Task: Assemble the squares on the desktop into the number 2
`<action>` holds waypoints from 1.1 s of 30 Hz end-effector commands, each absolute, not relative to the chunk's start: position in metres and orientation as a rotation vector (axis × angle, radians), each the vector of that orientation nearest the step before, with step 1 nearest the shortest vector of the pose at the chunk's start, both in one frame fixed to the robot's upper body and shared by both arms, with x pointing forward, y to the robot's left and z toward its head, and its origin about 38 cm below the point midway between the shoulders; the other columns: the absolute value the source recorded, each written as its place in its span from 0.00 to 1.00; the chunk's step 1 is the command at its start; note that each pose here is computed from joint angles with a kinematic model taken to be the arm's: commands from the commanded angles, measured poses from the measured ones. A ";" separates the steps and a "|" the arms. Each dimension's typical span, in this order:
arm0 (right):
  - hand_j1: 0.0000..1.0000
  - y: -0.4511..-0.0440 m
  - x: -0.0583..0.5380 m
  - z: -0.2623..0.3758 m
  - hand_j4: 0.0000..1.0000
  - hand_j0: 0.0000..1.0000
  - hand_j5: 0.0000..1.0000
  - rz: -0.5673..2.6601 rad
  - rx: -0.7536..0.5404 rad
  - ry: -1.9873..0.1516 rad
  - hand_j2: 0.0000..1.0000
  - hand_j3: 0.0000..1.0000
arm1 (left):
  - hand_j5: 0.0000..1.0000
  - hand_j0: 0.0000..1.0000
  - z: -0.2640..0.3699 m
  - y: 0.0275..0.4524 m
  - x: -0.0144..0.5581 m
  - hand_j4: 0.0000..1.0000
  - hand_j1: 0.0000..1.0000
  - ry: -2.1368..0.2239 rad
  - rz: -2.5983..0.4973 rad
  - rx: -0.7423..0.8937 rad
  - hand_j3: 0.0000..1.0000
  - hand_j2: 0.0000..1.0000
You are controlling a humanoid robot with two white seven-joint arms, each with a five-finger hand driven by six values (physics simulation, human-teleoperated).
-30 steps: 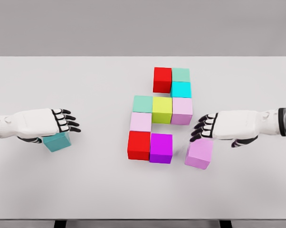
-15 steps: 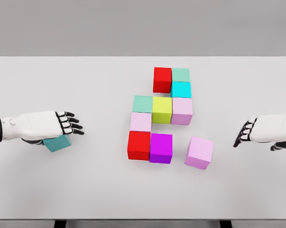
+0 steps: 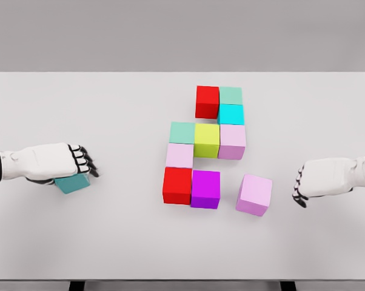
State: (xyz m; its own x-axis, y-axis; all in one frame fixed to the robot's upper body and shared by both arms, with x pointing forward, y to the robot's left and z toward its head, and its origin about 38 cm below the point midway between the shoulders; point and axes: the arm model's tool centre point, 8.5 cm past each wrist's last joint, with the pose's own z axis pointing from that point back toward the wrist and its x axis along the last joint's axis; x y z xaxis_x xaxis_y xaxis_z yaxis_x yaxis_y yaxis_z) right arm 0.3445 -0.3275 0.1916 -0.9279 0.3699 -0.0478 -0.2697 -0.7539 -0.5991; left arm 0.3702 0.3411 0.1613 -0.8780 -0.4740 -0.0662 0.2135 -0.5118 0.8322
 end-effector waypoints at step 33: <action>0.42 -0.290 0.353 0.177 0.42 0.42 0.42 2.714 -0.184 -0.921 0.42 0.42 | 0.51 0.51 0.178 0.305 0.444 0.51 0.51 -1.334 -2.365 0.545 0.51 0.51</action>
State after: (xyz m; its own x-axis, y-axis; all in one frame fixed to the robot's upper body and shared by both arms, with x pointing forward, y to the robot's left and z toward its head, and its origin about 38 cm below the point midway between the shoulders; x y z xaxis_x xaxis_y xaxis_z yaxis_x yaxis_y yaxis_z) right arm 0.3522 -0.2901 0.1766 -0.9563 0.2902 -0.0349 -0.2094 -0.7636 -0.6108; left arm 0.4404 0.3084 0.1827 -0.8587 -0.4873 -0.1587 0.1181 -0.4895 0.8640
